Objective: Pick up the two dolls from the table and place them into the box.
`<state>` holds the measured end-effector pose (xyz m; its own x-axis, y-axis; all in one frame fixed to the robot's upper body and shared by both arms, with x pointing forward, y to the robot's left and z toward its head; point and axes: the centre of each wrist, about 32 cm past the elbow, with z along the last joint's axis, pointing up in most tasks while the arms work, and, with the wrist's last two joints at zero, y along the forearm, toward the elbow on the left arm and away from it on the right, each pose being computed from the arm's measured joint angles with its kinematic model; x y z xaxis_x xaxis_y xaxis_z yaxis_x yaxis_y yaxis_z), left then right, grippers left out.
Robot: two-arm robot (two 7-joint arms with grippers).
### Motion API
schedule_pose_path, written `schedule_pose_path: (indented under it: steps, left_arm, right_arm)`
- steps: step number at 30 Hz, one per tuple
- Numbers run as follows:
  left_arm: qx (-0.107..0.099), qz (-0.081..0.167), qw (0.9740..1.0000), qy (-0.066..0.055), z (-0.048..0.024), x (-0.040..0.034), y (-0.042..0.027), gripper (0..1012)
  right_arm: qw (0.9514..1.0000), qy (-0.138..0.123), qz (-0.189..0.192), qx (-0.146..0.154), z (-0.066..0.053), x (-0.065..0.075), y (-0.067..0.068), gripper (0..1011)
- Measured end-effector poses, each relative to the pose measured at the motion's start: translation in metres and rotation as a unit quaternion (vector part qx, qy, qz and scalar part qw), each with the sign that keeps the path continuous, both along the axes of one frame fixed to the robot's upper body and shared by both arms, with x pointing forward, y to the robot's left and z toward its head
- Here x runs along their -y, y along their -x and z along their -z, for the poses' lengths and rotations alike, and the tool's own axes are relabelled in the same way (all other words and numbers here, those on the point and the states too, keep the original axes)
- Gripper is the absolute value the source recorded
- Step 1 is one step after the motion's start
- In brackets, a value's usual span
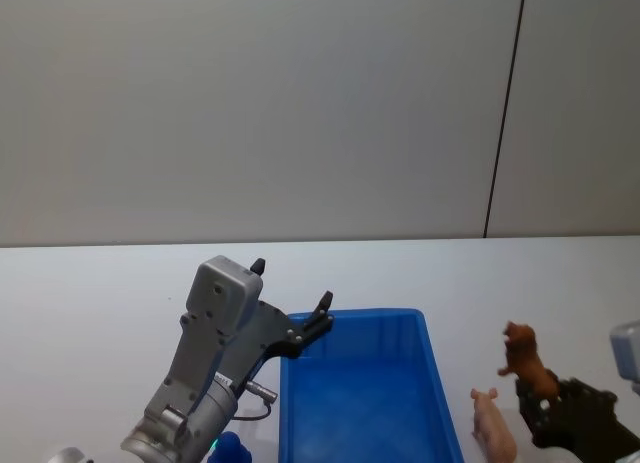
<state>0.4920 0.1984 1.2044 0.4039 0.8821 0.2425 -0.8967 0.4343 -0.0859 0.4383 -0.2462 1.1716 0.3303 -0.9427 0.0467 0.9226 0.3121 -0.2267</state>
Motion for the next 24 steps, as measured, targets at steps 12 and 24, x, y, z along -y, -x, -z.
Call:
schedule_pose_path:
  steps: [12,24]
  left_arm:
    - [0.0,0.0,1.0,0.0,0.0,0.0,0.0,1001]
    - [0.0,0.0,1.0,0.0,0.0,0.0,0.0,1001]
  right_arm:
    - [0.9967,-0.024,-0.073,0.028,-0.017,-0.019,-0.014,311]
    - [0.9873,-0.05,-0.15,0.014,-0.015,-0.048,-0.035,338]
